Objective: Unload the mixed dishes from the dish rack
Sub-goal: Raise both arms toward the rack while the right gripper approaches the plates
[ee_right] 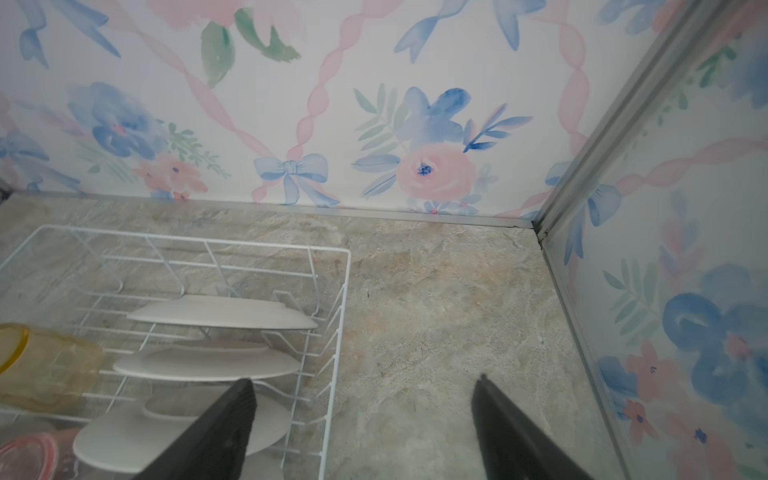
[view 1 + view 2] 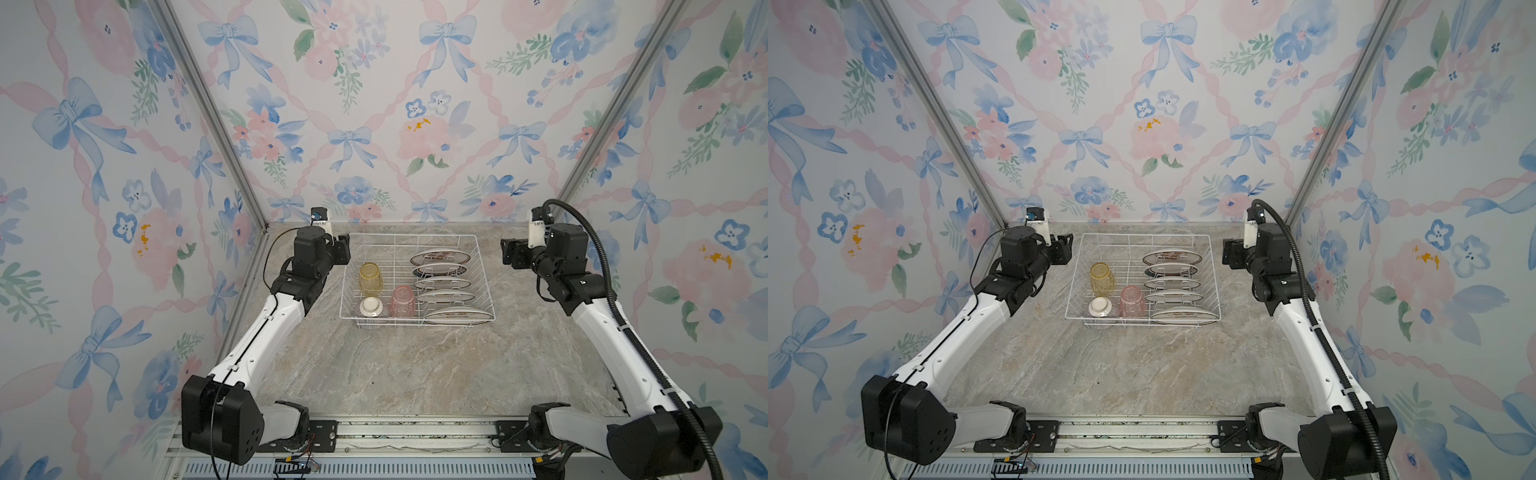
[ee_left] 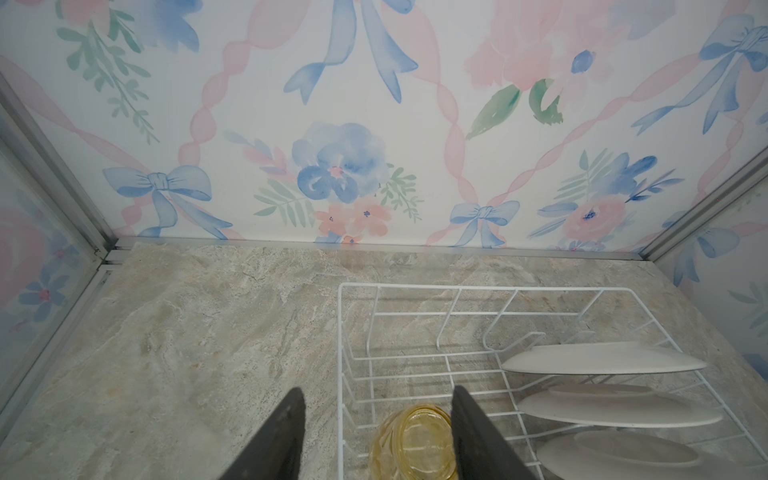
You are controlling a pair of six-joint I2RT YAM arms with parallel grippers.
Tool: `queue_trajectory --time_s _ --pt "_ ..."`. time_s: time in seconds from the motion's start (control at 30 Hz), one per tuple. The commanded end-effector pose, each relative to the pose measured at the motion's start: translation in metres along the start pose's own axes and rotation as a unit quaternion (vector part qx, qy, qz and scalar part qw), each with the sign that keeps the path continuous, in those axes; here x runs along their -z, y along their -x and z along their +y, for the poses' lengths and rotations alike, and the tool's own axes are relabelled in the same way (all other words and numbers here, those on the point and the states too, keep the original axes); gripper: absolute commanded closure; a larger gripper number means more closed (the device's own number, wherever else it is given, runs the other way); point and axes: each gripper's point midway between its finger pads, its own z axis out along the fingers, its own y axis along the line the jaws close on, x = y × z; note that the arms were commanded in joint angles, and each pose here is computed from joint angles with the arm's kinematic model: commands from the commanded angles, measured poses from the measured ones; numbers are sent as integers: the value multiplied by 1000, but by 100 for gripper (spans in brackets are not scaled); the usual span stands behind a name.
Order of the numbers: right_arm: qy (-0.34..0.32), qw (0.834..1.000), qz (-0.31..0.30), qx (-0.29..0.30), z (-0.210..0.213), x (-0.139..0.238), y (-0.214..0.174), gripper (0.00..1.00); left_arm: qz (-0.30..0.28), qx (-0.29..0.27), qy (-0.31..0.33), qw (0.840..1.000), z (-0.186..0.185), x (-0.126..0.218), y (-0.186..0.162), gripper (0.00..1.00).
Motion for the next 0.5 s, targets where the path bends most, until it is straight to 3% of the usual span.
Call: queue_trajectory --time_s 0.0,0.17,0.33,0.47 --pt "104 989 85 55 46 27 -34 28 35 19 -22 999 -16 -4 -14 44" --pt "192 973 67 110 98 72 -45 31 53 28 -33 998 -22 -11 -26 45" --pt "221 952 102 188 126 96 -73 36 68 26 -35 997 -23 -19 -36 46" --pt "231 941 129 213 134 98 -88 38 79 26 -43 996 -28 -28 -42 47"
